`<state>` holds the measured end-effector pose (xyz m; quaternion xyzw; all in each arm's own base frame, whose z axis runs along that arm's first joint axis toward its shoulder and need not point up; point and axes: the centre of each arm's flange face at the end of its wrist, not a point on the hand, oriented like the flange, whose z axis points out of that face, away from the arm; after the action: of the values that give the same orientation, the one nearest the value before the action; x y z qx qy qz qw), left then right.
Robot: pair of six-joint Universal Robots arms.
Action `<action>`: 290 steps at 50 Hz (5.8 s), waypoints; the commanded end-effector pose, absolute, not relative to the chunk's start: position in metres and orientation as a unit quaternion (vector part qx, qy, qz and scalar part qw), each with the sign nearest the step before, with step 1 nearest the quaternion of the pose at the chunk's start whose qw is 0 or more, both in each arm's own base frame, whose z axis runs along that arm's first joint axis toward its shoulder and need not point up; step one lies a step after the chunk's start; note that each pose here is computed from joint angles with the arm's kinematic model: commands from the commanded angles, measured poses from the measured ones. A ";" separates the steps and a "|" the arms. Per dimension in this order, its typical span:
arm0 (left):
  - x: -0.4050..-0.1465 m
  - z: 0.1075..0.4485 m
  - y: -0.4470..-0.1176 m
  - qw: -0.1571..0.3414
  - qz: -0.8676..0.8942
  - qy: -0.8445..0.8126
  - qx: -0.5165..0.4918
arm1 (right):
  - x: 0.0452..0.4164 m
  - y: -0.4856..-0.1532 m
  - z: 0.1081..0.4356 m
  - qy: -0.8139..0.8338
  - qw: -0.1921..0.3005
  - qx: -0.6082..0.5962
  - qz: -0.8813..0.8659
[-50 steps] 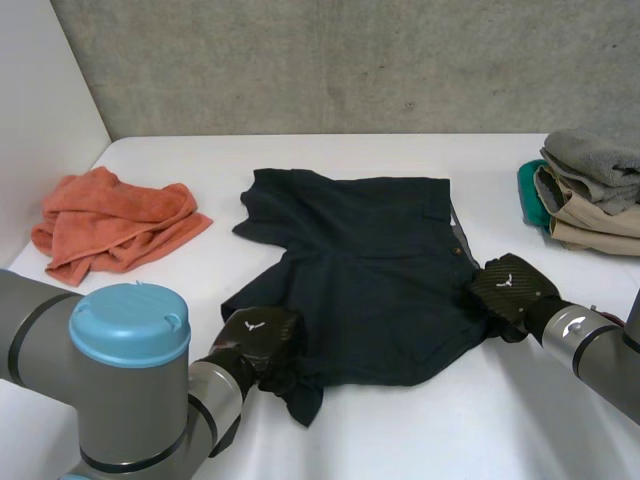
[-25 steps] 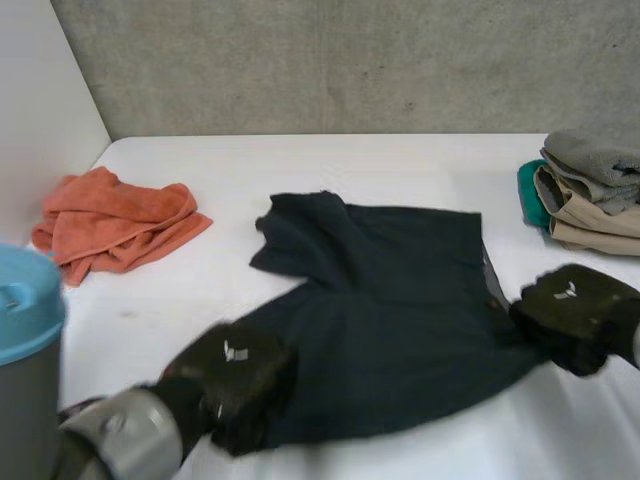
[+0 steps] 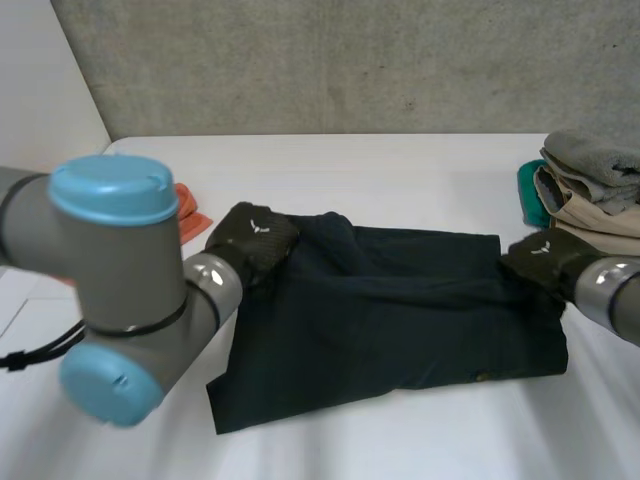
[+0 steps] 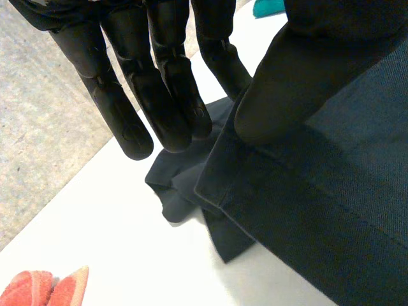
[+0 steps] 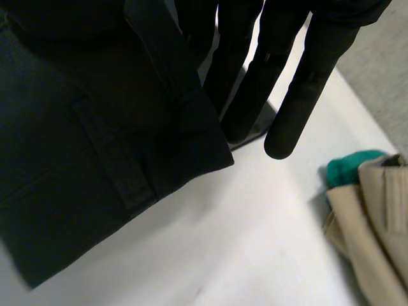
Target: Fold the laundry.
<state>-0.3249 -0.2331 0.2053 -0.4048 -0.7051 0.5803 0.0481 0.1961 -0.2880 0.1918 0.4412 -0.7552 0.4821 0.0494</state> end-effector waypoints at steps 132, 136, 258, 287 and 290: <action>-0.341 0.215 -0.266 0.210 0.647 -0.675 -0.286 | 0.209 -0.323 0.158 -0.799 -0.036 0.258 0.541; -0.339 0.213 -0.267 0.208 0.645 -0.678 -0.284 | 0.212 -0.333 0.136 -0.797 -0.033 0.265 0.542; -0.375 0.318 -0.215 0.392 0.568 -0.565 -0.451 | 0.301 -0.206 0.111 -0.680 -0.068 0.379 0.624; -0.372 0.313 -0.214 0.387 0.564 -0.577 -0.445 | 0.352 -0.292 0.126 -0.615 -0.055 0.346 0.707; -0.371 0.315 -0.215 0.383 0.570 -0.577 -0.442 | 0.359 -0.303 0.142 -0.596 -0.060 0.338 0.726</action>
<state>-0.3723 -0.2134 0.3118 -0.4462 -0.5772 0.5628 0.3886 0.3492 -0.2863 0.1164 0.3496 -0.6239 0.6968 -0.0542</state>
